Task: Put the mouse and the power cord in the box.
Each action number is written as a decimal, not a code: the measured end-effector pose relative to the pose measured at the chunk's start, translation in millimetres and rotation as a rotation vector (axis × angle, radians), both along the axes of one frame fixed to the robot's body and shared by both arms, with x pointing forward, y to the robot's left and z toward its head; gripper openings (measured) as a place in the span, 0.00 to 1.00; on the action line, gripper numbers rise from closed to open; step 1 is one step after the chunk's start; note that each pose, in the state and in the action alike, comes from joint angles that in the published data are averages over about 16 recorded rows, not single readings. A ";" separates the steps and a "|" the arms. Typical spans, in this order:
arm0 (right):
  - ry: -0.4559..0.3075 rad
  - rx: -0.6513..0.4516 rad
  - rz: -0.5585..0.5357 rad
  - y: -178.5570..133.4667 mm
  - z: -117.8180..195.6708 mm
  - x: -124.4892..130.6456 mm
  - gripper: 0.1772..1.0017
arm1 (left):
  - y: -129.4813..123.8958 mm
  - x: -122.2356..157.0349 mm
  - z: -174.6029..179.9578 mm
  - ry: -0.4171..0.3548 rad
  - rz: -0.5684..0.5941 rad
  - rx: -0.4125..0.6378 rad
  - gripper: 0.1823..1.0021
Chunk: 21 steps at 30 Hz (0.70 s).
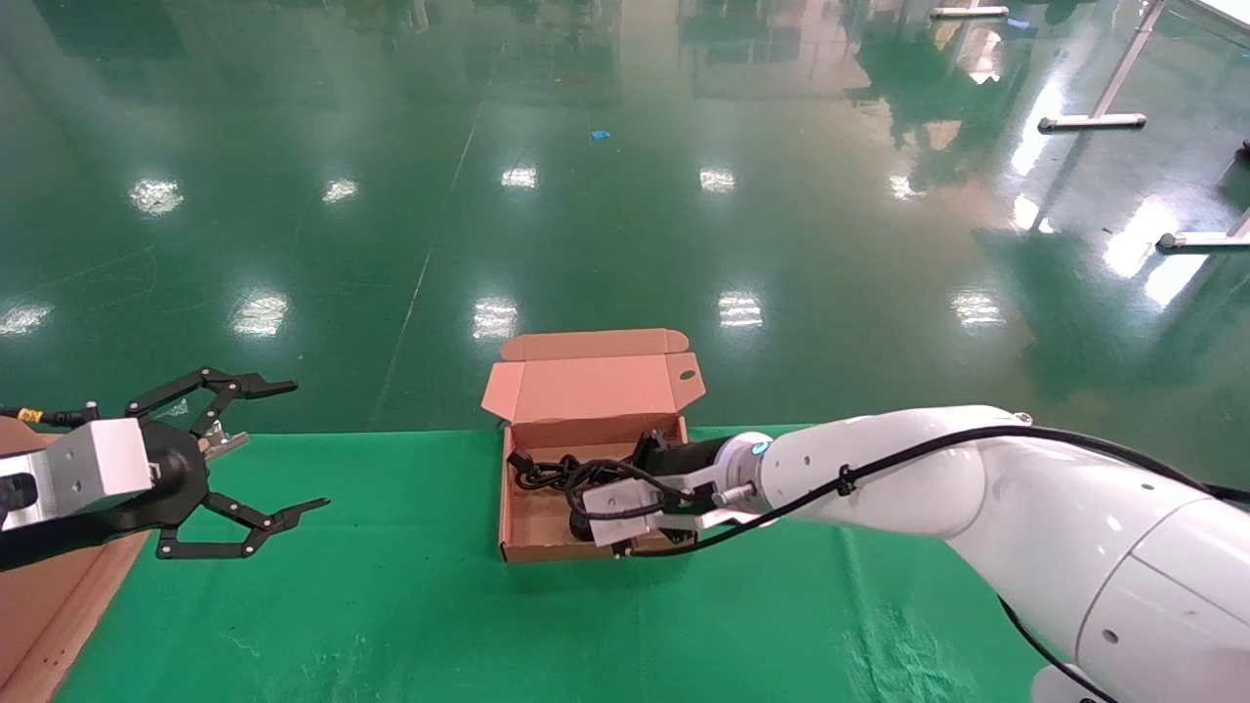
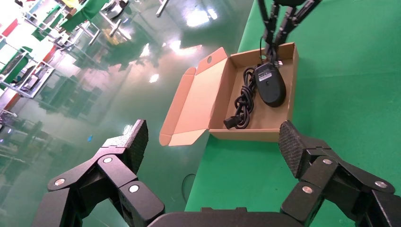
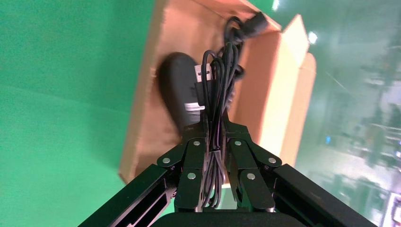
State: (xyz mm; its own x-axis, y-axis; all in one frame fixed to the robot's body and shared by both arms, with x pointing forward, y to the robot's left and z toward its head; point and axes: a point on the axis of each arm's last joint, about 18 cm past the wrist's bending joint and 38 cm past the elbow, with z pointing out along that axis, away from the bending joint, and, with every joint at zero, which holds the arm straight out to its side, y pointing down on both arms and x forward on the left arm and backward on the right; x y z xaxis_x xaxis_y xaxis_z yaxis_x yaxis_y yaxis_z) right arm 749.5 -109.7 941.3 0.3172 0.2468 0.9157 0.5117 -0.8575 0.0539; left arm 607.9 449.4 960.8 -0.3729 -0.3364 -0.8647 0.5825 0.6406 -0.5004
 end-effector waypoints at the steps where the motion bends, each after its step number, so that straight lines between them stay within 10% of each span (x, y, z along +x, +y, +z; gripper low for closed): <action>1: -0.004 0.008 -0.009 -1.2 0.4 1.5 0.05 | 0.0 0.0 0.0 0.000 0.000 0.000 1.00; 21: 0.008 0.107 -0.126 -20.7 -14.5 16.0 0.12 | 0.3 0.0 0.3 -0.001 0.000 0.000 1.00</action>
